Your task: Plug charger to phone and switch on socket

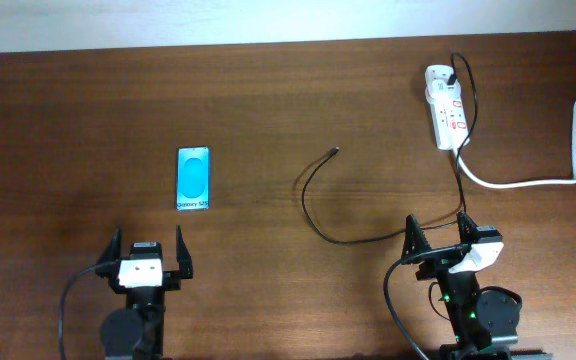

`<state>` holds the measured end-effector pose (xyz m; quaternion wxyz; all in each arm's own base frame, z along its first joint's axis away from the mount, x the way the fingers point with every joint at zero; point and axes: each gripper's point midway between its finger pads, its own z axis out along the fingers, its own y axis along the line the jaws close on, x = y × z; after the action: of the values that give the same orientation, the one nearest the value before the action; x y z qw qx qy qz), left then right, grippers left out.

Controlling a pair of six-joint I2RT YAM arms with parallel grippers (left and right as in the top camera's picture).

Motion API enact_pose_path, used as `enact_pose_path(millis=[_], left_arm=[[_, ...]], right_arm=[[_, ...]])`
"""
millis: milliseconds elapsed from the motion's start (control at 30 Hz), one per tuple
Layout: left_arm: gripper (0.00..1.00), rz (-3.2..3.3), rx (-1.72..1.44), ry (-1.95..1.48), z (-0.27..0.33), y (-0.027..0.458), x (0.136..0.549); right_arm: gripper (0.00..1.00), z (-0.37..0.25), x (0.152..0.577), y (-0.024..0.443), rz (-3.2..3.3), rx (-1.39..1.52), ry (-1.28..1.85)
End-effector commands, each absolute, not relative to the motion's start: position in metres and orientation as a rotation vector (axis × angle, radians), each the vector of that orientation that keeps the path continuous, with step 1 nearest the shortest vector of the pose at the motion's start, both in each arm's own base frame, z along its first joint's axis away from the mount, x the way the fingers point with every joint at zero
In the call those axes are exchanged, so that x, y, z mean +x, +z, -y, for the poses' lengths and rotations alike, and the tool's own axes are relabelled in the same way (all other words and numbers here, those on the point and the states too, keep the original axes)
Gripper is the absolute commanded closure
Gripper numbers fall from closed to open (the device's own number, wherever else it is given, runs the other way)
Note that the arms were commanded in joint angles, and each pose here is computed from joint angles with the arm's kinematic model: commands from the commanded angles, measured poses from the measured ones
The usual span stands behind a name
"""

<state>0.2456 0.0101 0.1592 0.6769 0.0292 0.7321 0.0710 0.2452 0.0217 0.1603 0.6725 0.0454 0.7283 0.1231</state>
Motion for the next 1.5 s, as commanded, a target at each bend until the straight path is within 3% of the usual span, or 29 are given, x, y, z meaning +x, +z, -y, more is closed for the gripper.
enact_pose_path(millis=[0, 500, 700, 967, 1300, 1467], left_arm=[[0.01, -1.645, 0.08, 0.166, -0.01, 0.158, 0.246], [0.01, -1.644, 0.084, 0.161, -0.009, 0.158, 0.246], [0.01, -1.558, 0.255, -0.073, 0.036, 0.181, 0.241], [0.01, -1.54, 0.188, -0.139, 0.036, 0.284, 0.221], [0.01, -2.074, 0.205, -0.308, 0.053, 0.329, 0.287], [0.01, -2.232, 0.244, -0.464, 0.072, 0.297, 0.309]], right_arm=[[0.02, -0.022, 0.245, 0.157, -1.647, 0.109, 0.283], [0.02, -0.022, 0.245, 0.157, -1.647, 0.109, 0.283], [0.02, -0.022, 0.245, 0.157, -1.647, 0.109, 0.283], [0.02, -0.022, 0.245, 0.157, -1.647, 0.109, 0.283], [0.02, -0.022, 0.245, 0.157, -1.647, 0.109, 0.282], [0.01, -0.022, 0.245, 0.157, -1.647, 0.109, 0.282]])
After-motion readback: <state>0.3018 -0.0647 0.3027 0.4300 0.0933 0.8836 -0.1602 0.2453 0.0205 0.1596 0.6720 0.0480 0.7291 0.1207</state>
